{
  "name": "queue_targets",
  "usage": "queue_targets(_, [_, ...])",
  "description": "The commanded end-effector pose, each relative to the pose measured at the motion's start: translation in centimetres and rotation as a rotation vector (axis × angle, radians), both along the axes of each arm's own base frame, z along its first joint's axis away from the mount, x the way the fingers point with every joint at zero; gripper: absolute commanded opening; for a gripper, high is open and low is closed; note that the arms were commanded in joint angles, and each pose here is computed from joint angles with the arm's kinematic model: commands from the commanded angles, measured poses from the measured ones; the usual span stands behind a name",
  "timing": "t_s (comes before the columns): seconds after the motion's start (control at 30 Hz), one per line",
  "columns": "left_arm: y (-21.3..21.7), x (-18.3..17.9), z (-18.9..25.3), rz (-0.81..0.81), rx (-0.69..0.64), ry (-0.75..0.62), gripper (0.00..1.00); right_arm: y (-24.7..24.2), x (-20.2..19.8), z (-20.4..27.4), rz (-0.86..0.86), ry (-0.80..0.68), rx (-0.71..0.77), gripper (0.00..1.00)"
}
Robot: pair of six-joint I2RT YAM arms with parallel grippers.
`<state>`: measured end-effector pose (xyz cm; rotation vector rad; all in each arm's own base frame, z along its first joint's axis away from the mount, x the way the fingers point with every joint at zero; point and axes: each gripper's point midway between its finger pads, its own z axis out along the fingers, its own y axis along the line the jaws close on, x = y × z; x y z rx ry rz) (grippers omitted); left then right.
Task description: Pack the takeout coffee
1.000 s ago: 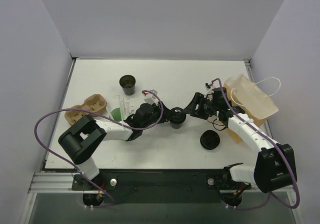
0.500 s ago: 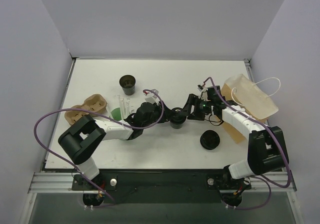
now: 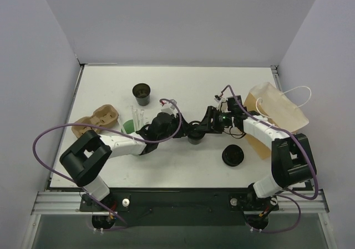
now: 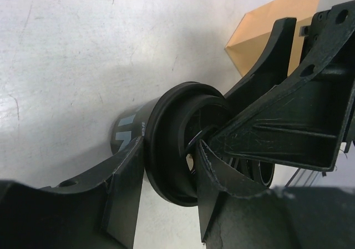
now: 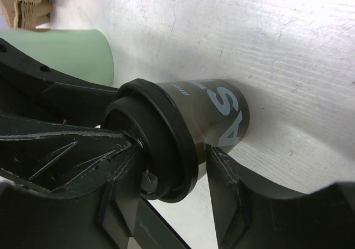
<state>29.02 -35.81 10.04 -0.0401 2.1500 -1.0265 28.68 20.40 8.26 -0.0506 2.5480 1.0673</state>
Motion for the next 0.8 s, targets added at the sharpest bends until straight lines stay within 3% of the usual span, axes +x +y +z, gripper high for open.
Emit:
queue_targets(0.0, [5.2, -7.3, -8.1, -0.187, 0.378, 0.313, 0.46, -2.2, -2.0, -4.2, 0.04, 0.086, -0.167, 0.34])
queue_targets(0.3, [3.4, -2.9, 0.8, -0.281, 0.3, 0.217, 0.59, -2.9, -3.0, -5.2, 0.096, 0.136, -0.217, 0.33])
queue_targets(0.57, [5.3, -2.5, 1.9, -0.286, 0.329, 0.196, 0.61, -2.3, -4.3, -5.2, 0.214, 0.147, -0.179, 0.34])
queue_targets(0.77, [6.1, -2.1, 3.0, -0.247, 0.309, 0.149, 0.57, -0.9, -5.7, -4.8, 0.353, 0.156, -0.151, 0.34])
